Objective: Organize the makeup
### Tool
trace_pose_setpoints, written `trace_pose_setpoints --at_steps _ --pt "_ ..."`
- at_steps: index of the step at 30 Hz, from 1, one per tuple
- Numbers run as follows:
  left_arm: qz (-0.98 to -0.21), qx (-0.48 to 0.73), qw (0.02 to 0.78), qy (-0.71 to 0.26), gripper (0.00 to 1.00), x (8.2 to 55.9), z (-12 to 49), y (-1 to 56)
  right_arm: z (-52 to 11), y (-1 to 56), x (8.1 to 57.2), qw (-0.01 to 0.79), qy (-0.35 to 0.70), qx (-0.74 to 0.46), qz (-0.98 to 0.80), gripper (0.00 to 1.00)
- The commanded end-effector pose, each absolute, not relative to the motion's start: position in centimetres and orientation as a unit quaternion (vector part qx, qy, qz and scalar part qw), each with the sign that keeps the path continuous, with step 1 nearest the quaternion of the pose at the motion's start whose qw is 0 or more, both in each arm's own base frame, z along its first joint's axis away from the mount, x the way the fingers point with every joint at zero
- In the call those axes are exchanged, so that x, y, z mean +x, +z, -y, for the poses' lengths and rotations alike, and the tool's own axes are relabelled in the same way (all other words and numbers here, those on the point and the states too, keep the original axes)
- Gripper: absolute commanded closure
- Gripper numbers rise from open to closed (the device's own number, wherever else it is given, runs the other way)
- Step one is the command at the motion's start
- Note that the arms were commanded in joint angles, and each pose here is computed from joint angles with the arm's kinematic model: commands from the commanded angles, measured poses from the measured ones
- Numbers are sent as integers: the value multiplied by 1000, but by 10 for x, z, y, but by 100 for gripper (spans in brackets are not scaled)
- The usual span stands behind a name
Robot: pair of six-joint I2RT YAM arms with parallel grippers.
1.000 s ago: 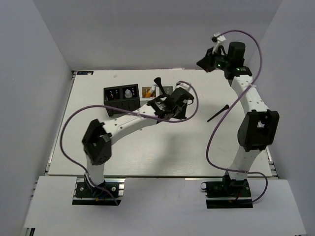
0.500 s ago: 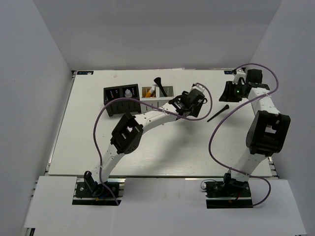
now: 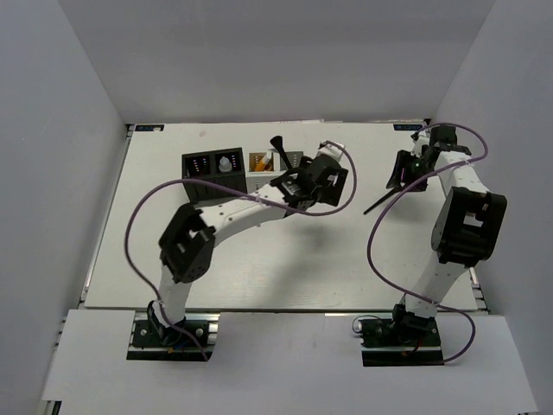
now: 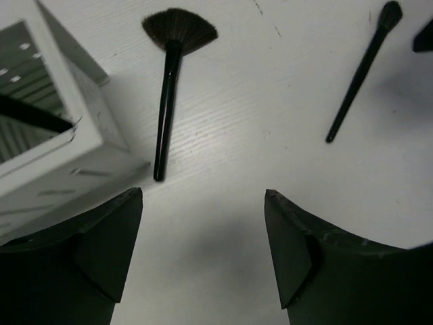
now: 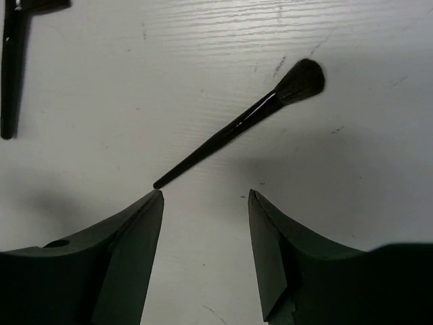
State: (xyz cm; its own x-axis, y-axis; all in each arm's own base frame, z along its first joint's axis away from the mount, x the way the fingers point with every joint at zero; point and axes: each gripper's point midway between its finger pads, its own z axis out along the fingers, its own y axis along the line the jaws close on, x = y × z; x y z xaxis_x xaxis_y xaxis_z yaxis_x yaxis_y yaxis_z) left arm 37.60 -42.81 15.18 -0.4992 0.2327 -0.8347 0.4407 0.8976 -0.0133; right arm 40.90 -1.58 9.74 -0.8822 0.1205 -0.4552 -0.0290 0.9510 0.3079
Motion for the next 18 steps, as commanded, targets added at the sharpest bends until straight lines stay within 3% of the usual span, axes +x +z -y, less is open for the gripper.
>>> trace_pose_setpoints --at_steps 1,2,3,6,18 --pt "-831 160 498 -191 14 350 419 228 26 89 423 224 125 81 -963 41" --pt "-823 145 507 -210 12 342 410 251 27 86 425 223 118 90 -963 41" --pt "-831 148 496 -204 2 334 401 238 27 88 432 227 112 101 -962 41" --pt "-827 118 501 -228 2 315 376 258 33 78 442 225 75 118 -964 42" --pt "-861 -9 476 -178 2 263 267 237 18 49 464 214 -2 132 -968 45"
